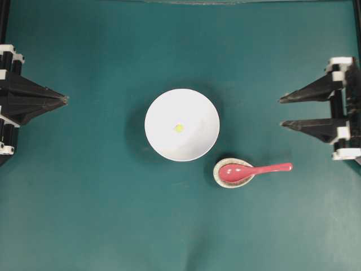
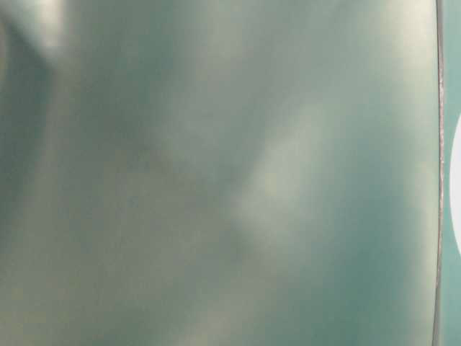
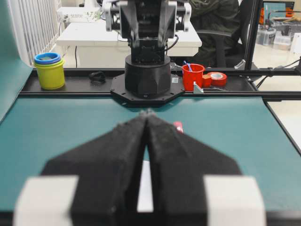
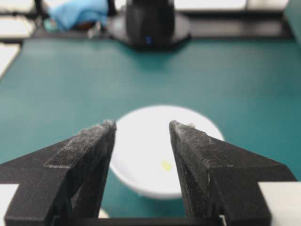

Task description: Scoop the yellow hexagonal prism block from the bowl with a spoon using the right arm.

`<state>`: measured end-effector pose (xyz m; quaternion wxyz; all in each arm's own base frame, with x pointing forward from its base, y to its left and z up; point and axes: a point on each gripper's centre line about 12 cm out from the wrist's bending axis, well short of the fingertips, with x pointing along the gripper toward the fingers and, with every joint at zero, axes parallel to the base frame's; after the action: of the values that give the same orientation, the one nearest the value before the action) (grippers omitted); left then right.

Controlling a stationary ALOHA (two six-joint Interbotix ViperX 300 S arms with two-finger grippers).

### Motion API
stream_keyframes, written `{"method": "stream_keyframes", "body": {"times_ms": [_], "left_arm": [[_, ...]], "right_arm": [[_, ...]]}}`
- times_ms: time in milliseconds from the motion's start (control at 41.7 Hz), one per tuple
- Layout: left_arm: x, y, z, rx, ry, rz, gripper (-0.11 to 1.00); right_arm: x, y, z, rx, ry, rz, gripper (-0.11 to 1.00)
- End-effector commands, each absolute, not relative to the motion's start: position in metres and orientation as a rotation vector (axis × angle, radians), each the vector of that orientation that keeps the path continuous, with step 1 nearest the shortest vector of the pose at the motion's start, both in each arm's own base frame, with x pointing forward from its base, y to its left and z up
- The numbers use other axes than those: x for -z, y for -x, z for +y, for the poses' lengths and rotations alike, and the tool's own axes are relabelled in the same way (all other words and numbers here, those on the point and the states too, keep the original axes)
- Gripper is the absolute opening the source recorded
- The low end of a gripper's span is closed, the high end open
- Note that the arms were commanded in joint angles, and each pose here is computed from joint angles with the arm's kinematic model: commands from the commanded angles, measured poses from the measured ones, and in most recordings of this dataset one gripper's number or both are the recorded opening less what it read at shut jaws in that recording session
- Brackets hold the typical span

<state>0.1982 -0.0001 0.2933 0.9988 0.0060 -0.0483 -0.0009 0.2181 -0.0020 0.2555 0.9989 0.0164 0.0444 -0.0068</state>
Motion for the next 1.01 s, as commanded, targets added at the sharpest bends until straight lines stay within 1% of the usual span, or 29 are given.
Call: {"method": "stream_keyframes", "body": {"times_ms": [0,264,480,719,983], "left_arm": [[-0.301,-0.201,-0.001,0.004,-0.015,-0.112,0.01],[-0.3,-0.201,-0.001,0.004,-0.021,-0.103,0.01],[-0.3,-0.201,-0.001,0.004,-0.024,-0.101,0.01],[-0.3,-0.201,-0.001,0.004,-0.024,-0.101,0.01],[-0.299,-0.202,-0.001,0.004,-0.024,-0.1,0.01]], "right_arm": [[-0.247,-0.224,-0.002,0.015,-0.042,0.086,0.55],[-0.193,-0.221,0.012,-0.025,-0.092,0.081,0.55],[-0.164,-0.217,0.034,-0.092,-0.144,0.053,0.55],[-0.13,-0.226,0.047,-0.093,-0.134,0.134,0.55],[-0.107,-0.23,0.054,-0.089,-0.135,0.189,0.55]]}}
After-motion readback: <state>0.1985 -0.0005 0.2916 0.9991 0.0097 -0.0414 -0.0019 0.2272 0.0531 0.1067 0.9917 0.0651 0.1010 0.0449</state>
